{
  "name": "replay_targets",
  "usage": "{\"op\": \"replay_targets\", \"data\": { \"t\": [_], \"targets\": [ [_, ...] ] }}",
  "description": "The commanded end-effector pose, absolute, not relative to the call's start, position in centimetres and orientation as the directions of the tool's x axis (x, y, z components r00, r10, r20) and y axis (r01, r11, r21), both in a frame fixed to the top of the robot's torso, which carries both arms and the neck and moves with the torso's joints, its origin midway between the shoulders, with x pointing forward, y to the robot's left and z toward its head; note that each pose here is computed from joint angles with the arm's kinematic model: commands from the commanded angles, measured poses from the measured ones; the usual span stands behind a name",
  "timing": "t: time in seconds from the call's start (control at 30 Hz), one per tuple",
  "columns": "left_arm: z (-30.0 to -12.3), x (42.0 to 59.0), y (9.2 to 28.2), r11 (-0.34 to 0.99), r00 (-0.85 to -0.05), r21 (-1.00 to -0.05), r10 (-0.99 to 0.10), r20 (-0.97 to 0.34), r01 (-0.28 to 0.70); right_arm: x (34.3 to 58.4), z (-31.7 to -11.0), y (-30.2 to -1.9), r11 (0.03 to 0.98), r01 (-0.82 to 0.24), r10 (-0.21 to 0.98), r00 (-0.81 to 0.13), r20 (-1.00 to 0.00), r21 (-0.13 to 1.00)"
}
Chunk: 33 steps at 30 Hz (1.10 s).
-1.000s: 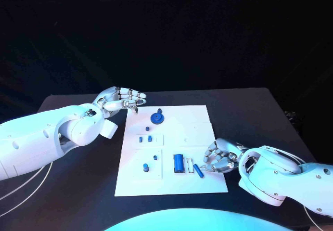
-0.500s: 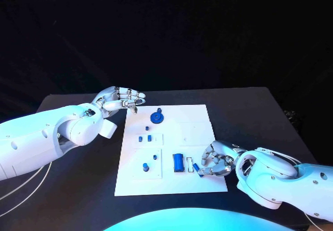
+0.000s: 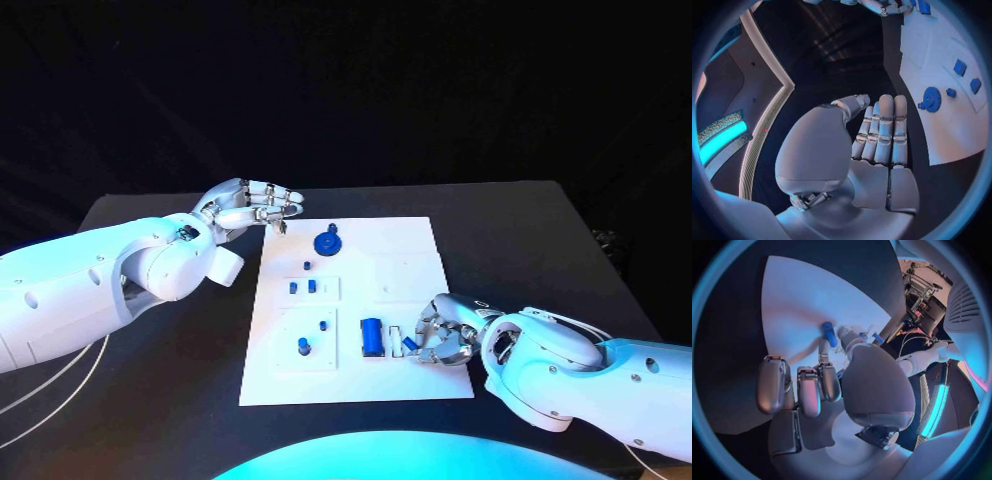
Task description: Assemble the parts on the task board
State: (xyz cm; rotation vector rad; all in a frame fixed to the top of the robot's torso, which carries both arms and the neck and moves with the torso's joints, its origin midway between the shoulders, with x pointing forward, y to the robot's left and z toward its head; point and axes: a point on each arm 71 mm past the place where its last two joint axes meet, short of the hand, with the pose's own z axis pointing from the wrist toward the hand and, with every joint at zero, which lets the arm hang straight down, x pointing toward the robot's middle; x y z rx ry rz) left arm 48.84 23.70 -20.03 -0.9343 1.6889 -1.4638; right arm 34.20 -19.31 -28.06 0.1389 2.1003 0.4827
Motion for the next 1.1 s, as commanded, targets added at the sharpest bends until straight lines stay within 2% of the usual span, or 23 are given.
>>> {"op": "replay_targets", "data": {
  "t": [0.03,0.43,0.77,1.1],
  "targets": [
    [-19.93,48.77,23.51,0.094,-0.505,-0.993,-0.862,-0.047,-0.069,34.08,-28.54,-19.25,0.924,-0.105,0.251,-0.563,-0.788,0.369],
    [-19.92,48.75,23.53,0.095,-0.505,-0.993,-0.862,-0.047,-0.069,34.0,-28.89,-18.97,0.937,-0.146,0.181,-0.571,-0.8,0.317],
    [-19.93,48.7,23.51,0.106,-0.511,-0.992,-0.858,-0.058,-0.066,33.99,-29.2,-19.07,0.955,-0.224,0.033,-0.571,-0.821,0.195],
    [-19.94,48.67,23.48,0.111,-0.514,-0.992,-0.855,-0.062,-0.064,34.09,-29.25,-19.4,0.96,-0.235,-0.008,-0.56,-0.829,0.149]
  ]
}}
